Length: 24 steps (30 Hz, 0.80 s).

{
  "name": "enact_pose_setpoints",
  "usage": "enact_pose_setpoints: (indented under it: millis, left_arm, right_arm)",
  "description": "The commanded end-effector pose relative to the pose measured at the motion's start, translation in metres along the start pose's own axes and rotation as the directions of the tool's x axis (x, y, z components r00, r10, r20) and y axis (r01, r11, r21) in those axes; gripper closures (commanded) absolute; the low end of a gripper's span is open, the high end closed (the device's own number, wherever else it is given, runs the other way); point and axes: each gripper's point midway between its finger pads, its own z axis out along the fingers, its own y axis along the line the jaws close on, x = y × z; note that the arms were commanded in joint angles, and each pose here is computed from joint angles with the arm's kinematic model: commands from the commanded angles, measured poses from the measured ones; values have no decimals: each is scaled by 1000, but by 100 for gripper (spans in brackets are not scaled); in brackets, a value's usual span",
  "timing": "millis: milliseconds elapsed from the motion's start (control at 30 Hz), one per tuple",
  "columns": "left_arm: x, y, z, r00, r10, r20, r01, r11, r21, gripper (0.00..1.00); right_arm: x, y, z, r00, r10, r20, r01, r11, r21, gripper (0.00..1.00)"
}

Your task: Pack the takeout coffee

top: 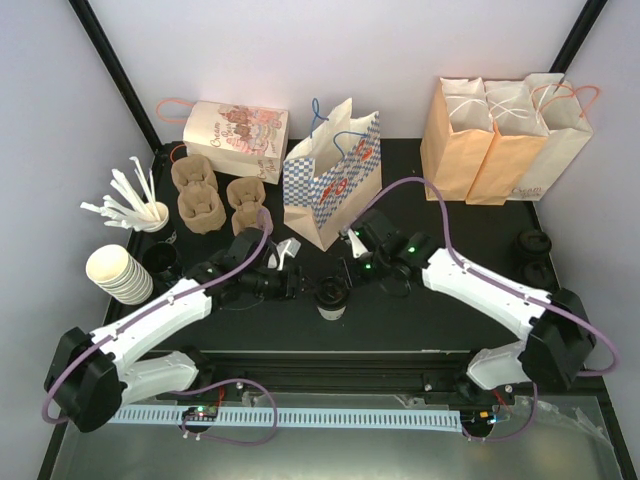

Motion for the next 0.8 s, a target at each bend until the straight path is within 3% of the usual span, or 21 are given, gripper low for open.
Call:
enact_pose_setpoints:
  millis: [0, 133, 367, 767]
  left_arm:
    - [-18, -2, -14, 997, 59, 52, -56, 998, -41, 50]
    - [-24, -10, -7, 990, 142, 14, -142, 990, -9, 53]
    - [-34, -20, 5, 978, 203, -53, -202, 979, 24, 56]
    - [-28, -3, 17, 980, 163, -115, -166, 986, -15, 57]
  right_arm:
    - [4, -1, -26, 997, 71, 43, -71, 997, 7, 58]
    - [14, -3, -36, 977, 200, 78, -199, 980, -27, 58]
    - [19, 12, -45, 918, 380, 114, -351, 912, -213, 58]
    - [33, 5, -16, 911, 410, 52, -392, 897, -204, 65]
